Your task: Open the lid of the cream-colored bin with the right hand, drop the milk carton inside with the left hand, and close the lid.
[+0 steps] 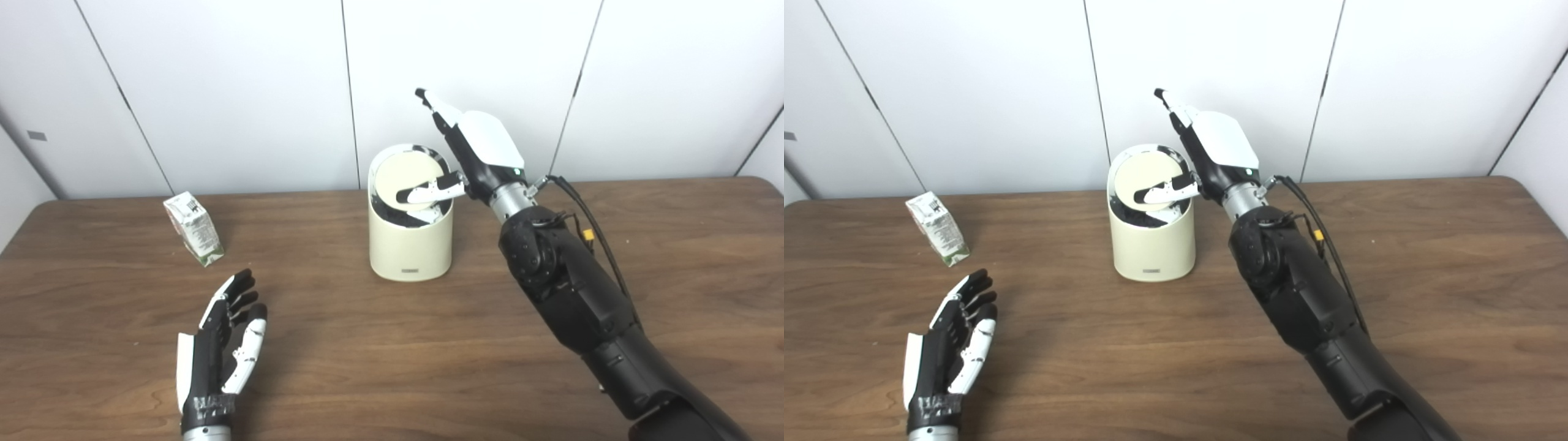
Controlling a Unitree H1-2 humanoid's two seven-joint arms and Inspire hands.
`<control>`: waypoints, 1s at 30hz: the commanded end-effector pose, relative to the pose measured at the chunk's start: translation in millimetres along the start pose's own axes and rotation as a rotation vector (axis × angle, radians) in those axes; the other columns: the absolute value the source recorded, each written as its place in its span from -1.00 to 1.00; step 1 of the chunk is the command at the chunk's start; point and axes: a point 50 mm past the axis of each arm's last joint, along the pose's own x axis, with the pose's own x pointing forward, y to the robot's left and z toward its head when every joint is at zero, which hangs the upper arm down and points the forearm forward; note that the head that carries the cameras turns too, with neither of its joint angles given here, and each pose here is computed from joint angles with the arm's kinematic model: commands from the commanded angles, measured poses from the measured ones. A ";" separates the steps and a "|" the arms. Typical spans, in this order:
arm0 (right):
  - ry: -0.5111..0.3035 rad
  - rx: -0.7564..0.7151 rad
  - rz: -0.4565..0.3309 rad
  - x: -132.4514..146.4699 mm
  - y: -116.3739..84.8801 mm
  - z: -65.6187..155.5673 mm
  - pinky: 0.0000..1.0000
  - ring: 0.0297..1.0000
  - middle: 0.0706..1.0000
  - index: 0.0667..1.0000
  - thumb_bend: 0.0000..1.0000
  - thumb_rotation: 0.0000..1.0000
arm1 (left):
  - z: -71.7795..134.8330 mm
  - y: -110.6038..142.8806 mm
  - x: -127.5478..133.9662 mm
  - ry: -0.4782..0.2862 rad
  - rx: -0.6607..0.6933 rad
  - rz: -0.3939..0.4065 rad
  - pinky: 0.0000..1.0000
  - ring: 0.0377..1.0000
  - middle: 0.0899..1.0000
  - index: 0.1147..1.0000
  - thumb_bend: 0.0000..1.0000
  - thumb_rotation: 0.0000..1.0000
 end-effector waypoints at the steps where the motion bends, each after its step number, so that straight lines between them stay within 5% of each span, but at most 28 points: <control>1: -0.028 -0.079 -0.038 10.5 -17.4 -1.8 0.66 0.83 0.81 0.90 0.85 -0.46 | -6.3 -7.6 -8.8 0.011 -0.002 -0.003 0.44 0.56 0.64 0.73 -0.25 0.25; 14: -0.023 -0.072 -0.023 6.4 -17.0 -5.7 0.63 0.82 0.79 0.87 0.87 -0.50 | -6.0 -6.7 -9.1 0.004 0.000 -0.004 0.43 0.56 0.65 0.74 -0.29 0.19; 21: 0.080 0.239 -0.049 -6.2 -19.9 -7.2 0.53 0.78 0.81 0.90 0.37 -0.06 | -4.9 -9.2 -9.9 0.003 -0.006 0.000 0.42 0.55 0.65 0.74 -0.31 0.18; 26: 0.142 0.362 -0.022 -36.4 -22.5 -12.6 0.45 0.74 0.83 0.96 0.26 0.02 | -4.0 -9.7 -10.7 0.014 0.019 -0.004 0.44 0.55 0.64 0.74 -0.28 0.13; 30: 0.207 0.433 0.009 -66.0 -24.4 -17.8 0.44 0.70 0.83 1.00 0.16 0.39 | -2.8 -10.2 -11.5 0.017 0.038 -0.003 0.43 0.54 0.63 0.73 -0.30 0.08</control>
